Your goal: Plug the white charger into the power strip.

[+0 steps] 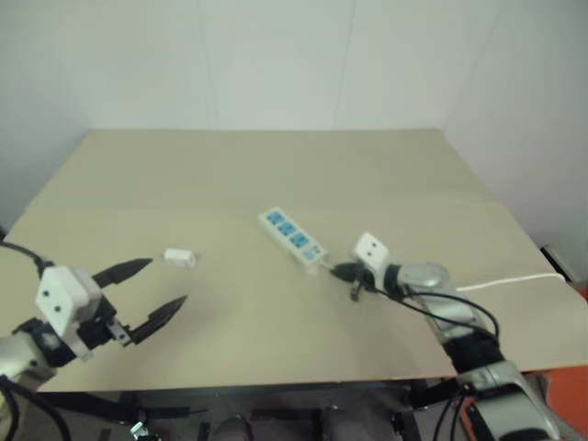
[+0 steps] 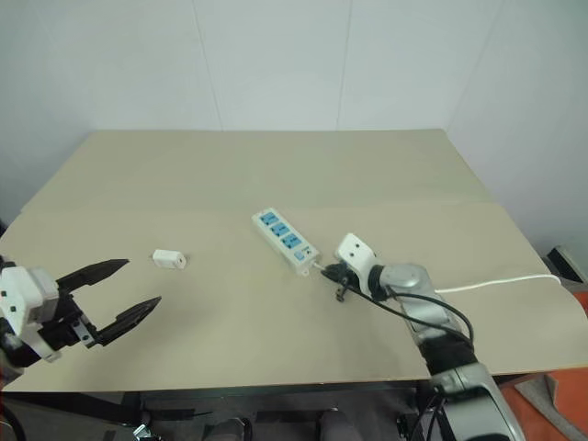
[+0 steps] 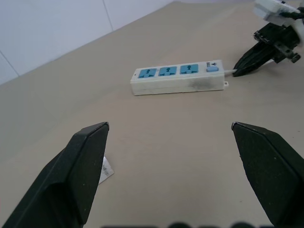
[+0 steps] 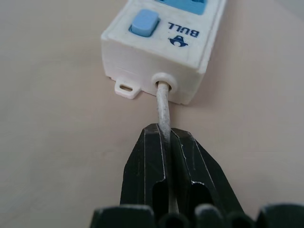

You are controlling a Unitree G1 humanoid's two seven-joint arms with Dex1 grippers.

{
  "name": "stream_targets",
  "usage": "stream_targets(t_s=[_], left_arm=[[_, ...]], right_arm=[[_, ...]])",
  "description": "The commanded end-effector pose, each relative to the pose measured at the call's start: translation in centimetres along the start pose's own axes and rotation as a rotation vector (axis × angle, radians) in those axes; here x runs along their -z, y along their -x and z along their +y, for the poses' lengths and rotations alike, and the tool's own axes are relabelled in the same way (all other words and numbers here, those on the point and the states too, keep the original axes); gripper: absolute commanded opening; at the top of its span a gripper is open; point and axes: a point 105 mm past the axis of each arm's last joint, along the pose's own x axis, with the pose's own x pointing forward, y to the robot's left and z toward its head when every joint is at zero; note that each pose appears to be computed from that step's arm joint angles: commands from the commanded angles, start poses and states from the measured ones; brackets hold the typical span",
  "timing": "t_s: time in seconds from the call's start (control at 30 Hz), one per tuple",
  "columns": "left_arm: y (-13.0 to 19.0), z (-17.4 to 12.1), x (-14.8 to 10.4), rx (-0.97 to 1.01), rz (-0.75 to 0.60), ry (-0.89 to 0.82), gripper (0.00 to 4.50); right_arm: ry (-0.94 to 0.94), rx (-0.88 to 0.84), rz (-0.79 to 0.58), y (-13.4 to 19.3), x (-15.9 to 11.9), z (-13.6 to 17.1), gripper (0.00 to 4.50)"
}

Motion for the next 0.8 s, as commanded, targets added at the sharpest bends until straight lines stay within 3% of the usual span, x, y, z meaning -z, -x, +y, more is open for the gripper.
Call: stream_targets(t_s=[0.03,0.27,0.3,0.63,0.67,0.8], left_arm=[[0.0,0.0,-0.8,0.013,-0.022,-0.036,4.5],[-0.3,0.3,-0.9,0.031,-0.025,-0.041,4.5],[-0.3,0.3,-0.9,0.034,-0.026,-0.041,4.5],[-0.5,0.2,-1.0,0.046,-0.034,-0.043,4.5],[-0.6,0.2,-1.0,0.05,-0.037,-0.041,4.5],[-0.8,-0.1,-1.0,0.066,-0.042,-0.036,4.5]], right_arm=[[0.059,-0.08,-0.085,2.4,-0.6,1.6,0.03],[0.06,0.047,-0.153,2.6,-0.2,0.4,0.03],[0.044,0.064,-0.176,2.5,-0.4,0.1,0.73],[-0.053,0.061,-0.443,2.9,-3.1,-0.2,4.22],[-0.061,0.052,-0.463,2.8,-3.4,0.0,4.46],[-0.062,0.081,-0.492,1.1,-4.0,0.4,4.46]])
